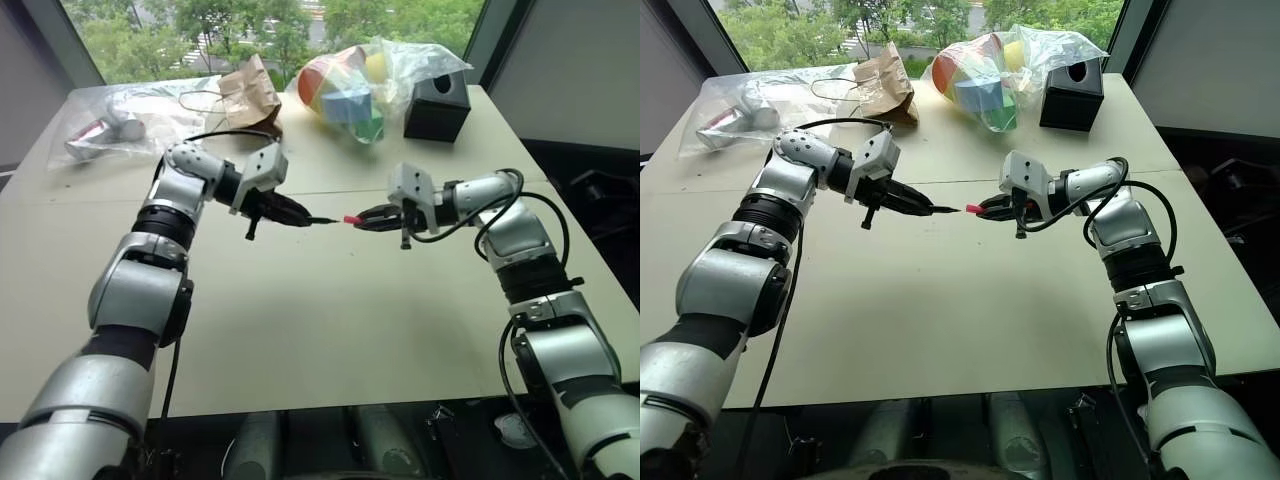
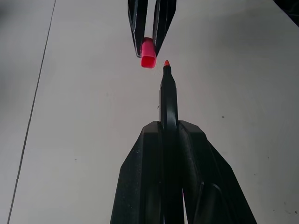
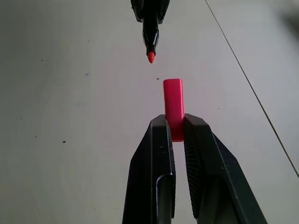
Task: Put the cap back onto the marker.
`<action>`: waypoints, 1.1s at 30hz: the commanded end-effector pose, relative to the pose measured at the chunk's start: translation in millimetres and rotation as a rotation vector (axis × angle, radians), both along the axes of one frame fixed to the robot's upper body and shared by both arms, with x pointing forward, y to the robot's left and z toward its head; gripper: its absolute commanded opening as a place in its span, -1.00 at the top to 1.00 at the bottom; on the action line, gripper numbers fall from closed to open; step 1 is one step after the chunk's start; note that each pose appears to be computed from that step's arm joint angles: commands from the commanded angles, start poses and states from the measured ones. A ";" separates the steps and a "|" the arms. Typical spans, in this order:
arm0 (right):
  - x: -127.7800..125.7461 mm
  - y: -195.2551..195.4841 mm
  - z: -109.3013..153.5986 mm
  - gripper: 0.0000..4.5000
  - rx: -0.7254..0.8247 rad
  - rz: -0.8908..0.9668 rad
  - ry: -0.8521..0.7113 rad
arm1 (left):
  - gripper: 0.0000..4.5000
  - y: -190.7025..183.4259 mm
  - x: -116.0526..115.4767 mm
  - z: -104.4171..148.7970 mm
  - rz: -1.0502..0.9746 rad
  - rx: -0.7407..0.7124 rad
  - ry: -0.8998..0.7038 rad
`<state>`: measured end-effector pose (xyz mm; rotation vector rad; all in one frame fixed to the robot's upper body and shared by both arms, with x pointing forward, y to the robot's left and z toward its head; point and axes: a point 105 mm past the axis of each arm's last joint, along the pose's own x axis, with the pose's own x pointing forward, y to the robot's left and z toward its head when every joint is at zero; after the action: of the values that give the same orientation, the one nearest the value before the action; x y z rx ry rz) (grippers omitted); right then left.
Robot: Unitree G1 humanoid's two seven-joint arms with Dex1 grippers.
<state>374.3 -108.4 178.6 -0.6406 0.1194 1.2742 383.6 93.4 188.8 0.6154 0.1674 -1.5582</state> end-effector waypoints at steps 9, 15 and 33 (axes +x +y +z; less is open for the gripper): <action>-11.1 10.7 20.5 0.99 0.034 0.048 -0.062 | 0.87 0.2 5.1 9.4 0.021 -0.012 -0.060; -13.7 13.5 16.0 0.99 0.038 0.054 -0.050 | 0.87 -1.1 5.8 11.7 0.024 -0.023 -0.060; -8.3 15.1 11.9 0.99 0.054 0.039 -0.044 | 0.87 -1.1 3.9 12.0 0.013 -0.027 -0.057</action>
<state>365.9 -98.4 177.4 -0.6156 0.0922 1.2914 386.2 96.2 184.3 0.6116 0.1747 -1.5329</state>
